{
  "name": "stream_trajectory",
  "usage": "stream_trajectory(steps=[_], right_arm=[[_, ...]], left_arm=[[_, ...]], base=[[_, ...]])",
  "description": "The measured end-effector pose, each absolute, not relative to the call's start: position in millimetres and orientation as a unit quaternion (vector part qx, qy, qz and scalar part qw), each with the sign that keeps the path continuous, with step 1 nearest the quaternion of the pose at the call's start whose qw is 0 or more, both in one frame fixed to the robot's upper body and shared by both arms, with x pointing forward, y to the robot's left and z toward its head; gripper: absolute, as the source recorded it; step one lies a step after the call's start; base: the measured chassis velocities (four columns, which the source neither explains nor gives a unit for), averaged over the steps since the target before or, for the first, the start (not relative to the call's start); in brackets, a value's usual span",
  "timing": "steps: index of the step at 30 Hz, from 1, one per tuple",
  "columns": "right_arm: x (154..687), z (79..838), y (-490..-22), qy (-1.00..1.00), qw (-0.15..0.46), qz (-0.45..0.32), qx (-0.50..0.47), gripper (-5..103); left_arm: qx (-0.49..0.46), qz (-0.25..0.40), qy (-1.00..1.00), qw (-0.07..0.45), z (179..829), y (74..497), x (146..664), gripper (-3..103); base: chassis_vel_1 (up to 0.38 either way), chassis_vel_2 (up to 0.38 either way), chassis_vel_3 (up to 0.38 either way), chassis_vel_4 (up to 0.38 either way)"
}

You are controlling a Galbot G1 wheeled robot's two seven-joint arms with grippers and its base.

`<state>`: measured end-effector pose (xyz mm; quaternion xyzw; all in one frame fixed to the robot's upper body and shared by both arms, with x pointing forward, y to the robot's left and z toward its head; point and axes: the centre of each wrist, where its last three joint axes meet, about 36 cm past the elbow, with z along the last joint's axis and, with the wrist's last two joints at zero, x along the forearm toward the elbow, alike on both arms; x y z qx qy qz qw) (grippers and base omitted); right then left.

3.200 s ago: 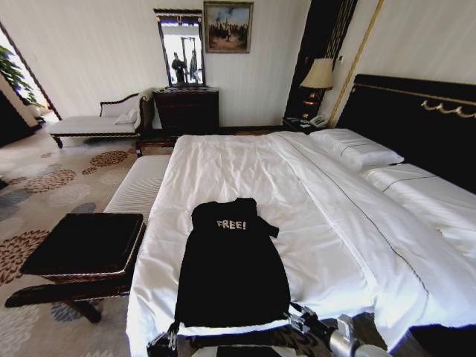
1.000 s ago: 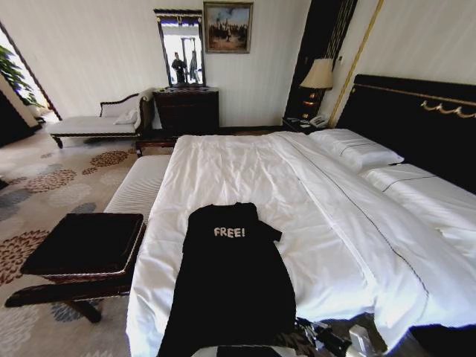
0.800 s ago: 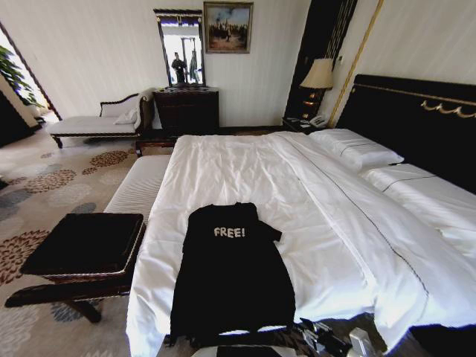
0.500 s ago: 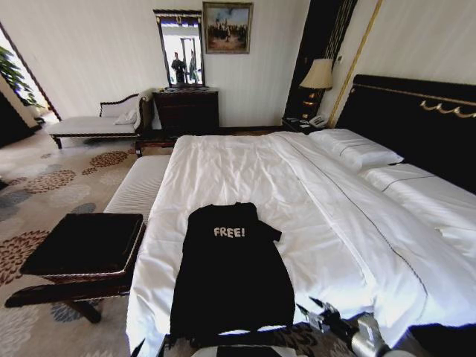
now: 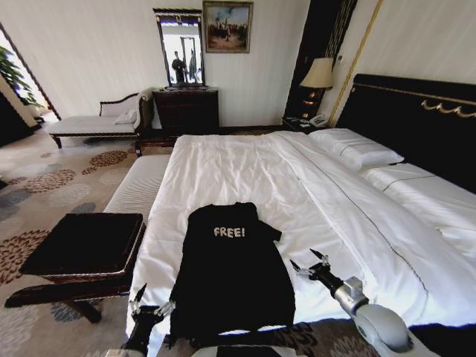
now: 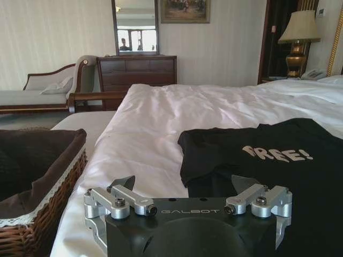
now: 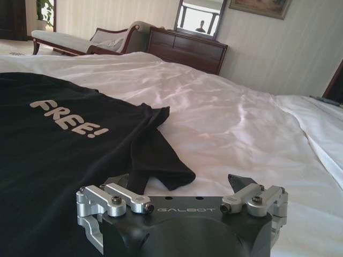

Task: Fold the clothes on the bed and place them into the basket.

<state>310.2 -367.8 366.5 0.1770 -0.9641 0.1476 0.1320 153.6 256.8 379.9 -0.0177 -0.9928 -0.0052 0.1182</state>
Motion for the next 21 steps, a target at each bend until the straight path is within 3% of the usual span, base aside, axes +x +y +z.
stream_trajectory(steps=[8,21], right_arm=[[345.8,339.7,-343.2,-0.949,0.1,0.223,0.198,100],[398.8,305.4,-333.5,-0.935,0.097,0.264,0.217,100]], left_arm=[[-0.013,0.01,-0.992,0.123,389.5,251.3,173.6,100],[0.005,0.015,-0.99,0.137,383.9,244.0,164.1,100]], base=[[0.0,0.0,0.0,0.0],[0.0,0.0,0.0,0.0]])
